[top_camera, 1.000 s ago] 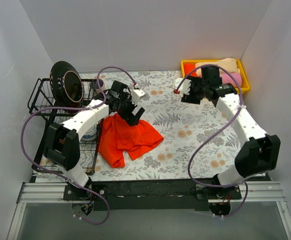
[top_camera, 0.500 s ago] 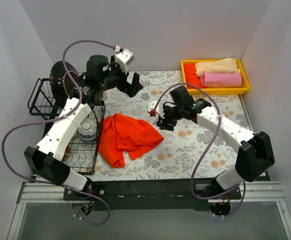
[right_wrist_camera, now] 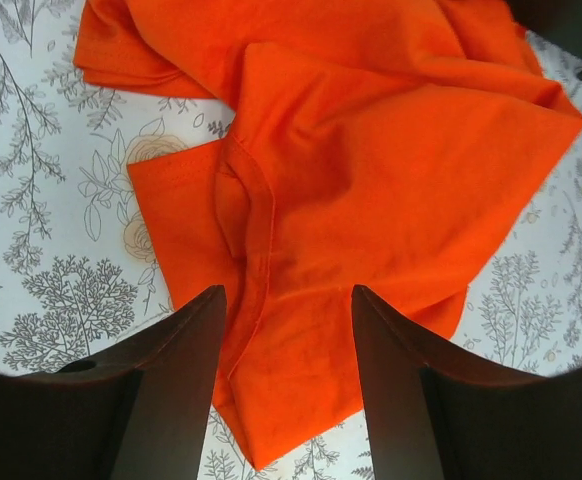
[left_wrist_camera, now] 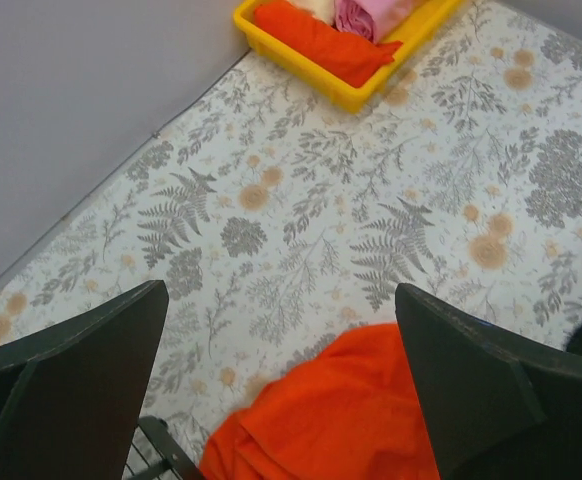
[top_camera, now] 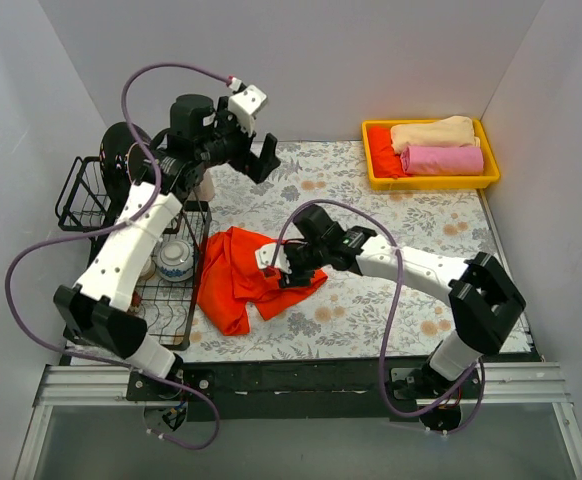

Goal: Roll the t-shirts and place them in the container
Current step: Flatten out the T-shirt at the center of the board.

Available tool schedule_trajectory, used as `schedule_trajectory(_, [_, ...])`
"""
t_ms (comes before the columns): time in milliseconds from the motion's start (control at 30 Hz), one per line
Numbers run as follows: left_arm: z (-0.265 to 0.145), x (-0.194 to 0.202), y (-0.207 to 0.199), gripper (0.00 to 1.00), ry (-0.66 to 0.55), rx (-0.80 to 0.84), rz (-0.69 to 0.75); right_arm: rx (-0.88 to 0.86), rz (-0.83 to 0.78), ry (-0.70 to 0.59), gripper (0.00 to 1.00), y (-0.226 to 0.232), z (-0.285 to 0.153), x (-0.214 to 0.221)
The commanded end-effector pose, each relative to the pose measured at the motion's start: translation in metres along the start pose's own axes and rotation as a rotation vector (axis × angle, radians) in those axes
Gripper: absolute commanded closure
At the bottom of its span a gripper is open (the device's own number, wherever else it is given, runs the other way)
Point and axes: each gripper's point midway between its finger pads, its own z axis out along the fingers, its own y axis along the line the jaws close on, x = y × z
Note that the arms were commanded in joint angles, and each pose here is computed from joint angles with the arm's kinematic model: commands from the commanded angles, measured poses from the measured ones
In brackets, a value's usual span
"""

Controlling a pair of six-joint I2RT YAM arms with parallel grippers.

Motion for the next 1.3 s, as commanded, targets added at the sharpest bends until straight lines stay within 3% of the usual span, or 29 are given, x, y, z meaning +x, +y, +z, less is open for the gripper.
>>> schedule_trajectory(0, [-0.076, -0.016, -0.028, 0.02, -0.065, 0.018, 0.033, 0.016, -0.086, 0.058, 0.39, -0.007, 0.018, 0.001])
schedule_trajectory(167, [-0.104, 0.003, -0.035, 0.02, -0.068, 0.012, 0.016, -0.025, -0.173, 0.160, 0.40, 0.007, 0.049, 0.017])
schedule_trajectory(400, [-0.124, 0.016, -0.029, 0.02, -0.067, -0.011, -0.060, -0.013, -0.194, 0.194, 0.40, 0.002, 0.077, 0.020])
schedule_trajectory(533, [-0.130, 0.018, -0.032, 0.02, -0.069, -0.014, -0.059, 0.011, -0.191, 0.221, 0.46, -0.008, 0.088, 0.024])
schedule_trajectory(933, [-0.119, 0.031, -0.032, 0.02, -0.064, 0.007, -0.072, -0.040, -0.191, 0.279, 0.53, -0.007, 0.088, 0.034])
schedule_trajectory(1267, [-0.117, 0.035, -0.026, 0.02, -0.066, -0.016, -0.071, -0.177, -0.082, 0.321, 0.49, 0.001, 0.068, 0.041])
